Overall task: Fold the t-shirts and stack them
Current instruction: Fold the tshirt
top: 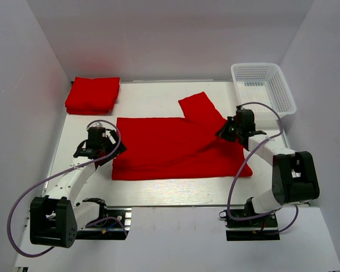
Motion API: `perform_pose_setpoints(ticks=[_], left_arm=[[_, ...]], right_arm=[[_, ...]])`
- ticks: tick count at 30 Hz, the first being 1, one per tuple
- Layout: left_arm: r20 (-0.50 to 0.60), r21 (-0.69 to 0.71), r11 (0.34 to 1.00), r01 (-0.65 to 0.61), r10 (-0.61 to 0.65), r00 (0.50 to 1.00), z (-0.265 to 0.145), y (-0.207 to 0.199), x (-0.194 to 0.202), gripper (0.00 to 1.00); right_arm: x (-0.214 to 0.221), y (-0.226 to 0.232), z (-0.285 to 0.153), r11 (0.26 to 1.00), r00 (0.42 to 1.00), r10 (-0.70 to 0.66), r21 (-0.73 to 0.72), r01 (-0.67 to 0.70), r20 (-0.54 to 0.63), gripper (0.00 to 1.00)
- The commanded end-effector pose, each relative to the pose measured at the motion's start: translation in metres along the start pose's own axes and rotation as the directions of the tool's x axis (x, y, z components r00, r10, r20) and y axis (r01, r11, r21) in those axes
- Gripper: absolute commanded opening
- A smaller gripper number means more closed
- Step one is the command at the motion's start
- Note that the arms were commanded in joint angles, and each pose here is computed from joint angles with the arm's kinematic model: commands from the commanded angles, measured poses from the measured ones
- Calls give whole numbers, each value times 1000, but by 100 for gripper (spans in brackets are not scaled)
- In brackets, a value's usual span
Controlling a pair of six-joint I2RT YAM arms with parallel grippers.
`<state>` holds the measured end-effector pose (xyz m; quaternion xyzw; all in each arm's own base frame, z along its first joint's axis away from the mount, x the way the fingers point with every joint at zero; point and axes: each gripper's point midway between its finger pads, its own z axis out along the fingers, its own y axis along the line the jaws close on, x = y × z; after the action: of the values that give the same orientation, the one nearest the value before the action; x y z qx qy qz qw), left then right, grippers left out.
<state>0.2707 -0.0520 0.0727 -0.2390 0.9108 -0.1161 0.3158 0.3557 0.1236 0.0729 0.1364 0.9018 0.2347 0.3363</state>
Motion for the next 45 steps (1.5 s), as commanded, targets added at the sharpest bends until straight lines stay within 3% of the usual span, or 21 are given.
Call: perform_pose_setpoints(ticks=[1,11,19,27,28,31,32,40,45], left_arm=[[-1,1,1000,4,-4,1000,-3,3,4,100],[4,-6,1000,4,-4,1000,-2,4,3,100],[4,-6,1000,4,-4,1000,-2,4,3,100],[2,-19,1000,4,-4,1000,-1,7,3,100],[2,-19,1000,4,-4,1000,-1,7,3,100],[2,-19,1000,4,-4,1000,-2,6,2,100],[2,-19,1000,4,-4,1000,-2,6,2,100],[-18,-22,1000,3,-4,1000,-2,6,4,100],[-83,37,999,-2,5,997,-1,-5,19,100]], right_arm=[[-22,9,4,1000,999,21,5,-21,46,0],[-35,27,30,996,997,58,-68,-56,41,0],[-31,72,58,953,993,-122,-281,117,-1,0],[-20,82,82,951,985,-168,-270,150,-43,1],[-19,77,84,960,986,-160,-240,145,-46,5],[-25,77,86,967,988,-152,-209,143,-27,53],[-25,80,85,963,986,-162,-220,153,-25,90],[-45,123,37,894,955,-289,-338,293,62,90],[-41,102,8,909,942,-318,-249,336,111,90]])
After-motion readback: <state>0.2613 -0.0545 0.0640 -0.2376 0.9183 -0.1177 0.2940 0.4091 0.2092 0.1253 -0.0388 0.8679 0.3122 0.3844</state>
